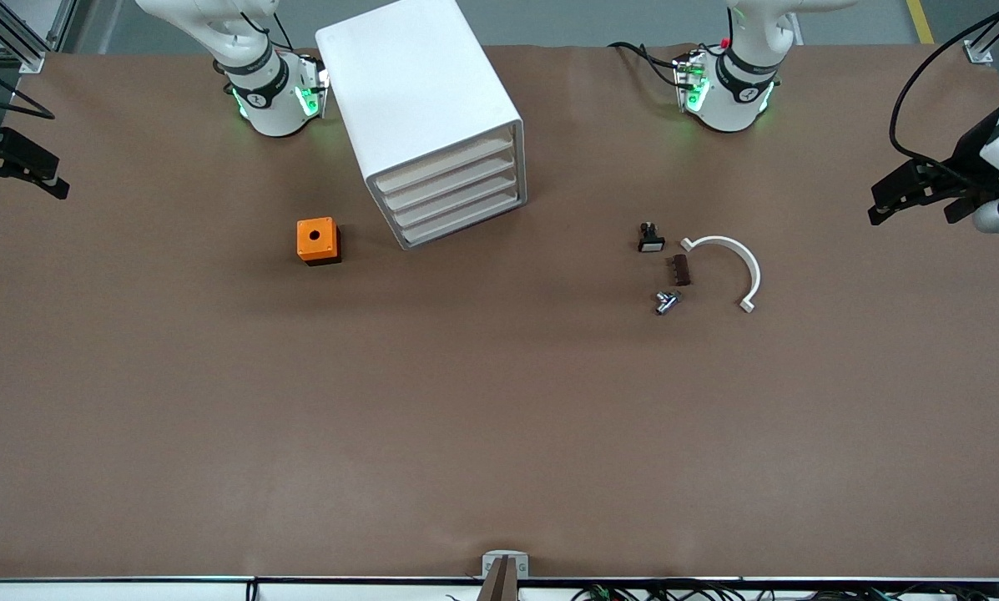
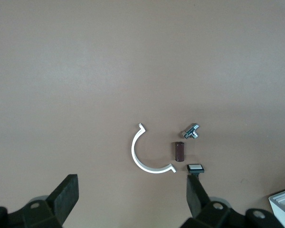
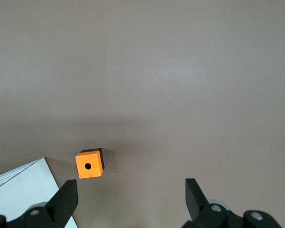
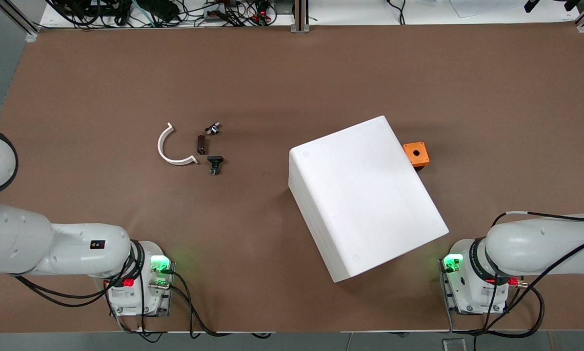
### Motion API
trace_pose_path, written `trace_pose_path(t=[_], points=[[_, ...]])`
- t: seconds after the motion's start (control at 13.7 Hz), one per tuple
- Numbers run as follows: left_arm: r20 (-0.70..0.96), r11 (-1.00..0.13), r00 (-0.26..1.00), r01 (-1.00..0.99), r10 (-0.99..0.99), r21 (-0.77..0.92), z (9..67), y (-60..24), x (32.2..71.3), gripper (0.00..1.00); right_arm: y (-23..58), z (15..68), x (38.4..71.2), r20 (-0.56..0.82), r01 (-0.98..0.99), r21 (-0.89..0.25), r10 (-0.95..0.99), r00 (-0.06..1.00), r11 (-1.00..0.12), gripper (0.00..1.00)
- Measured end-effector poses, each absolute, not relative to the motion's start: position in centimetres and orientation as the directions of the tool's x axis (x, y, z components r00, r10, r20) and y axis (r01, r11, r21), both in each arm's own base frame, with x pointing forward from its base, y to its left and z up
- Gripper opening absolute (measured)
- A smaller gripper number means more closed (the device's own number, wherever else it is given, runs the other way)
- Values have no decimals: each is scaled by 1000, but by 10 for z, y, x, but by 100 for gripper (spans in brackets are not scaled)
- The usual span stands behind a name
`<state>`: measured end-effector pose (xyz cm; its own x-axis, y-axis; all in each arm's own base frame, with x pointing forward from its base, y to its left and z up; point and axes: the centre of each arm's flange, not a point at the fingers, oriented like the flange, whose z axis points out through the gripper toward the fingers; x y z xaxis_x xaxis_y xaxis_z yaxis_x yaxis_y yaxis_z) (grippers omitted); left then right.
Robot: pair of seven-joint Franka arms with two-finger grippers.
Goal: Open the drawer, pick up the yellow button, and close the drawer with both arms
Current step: 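Reach the left gripper toward the front of the white drawer cabinet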
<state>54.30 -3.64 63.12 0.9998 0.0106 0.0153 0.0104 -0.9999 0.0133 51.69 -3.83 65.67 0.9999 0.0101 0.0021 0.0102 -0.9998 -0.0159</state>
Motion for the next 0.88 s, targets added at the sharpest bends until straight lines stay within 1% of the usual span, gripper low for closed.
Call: trace_pose_path(t=[0.58,0.88], points=[[-3,-999,1000,20,20,29,623,-33,547,100,-36,657,517,6,9,-38,9,1000,-999,100],[-77,-999,997,17,14,31,581,-36,567,100,-36,657,517,8,8,-39,8,1000,-999,100]])
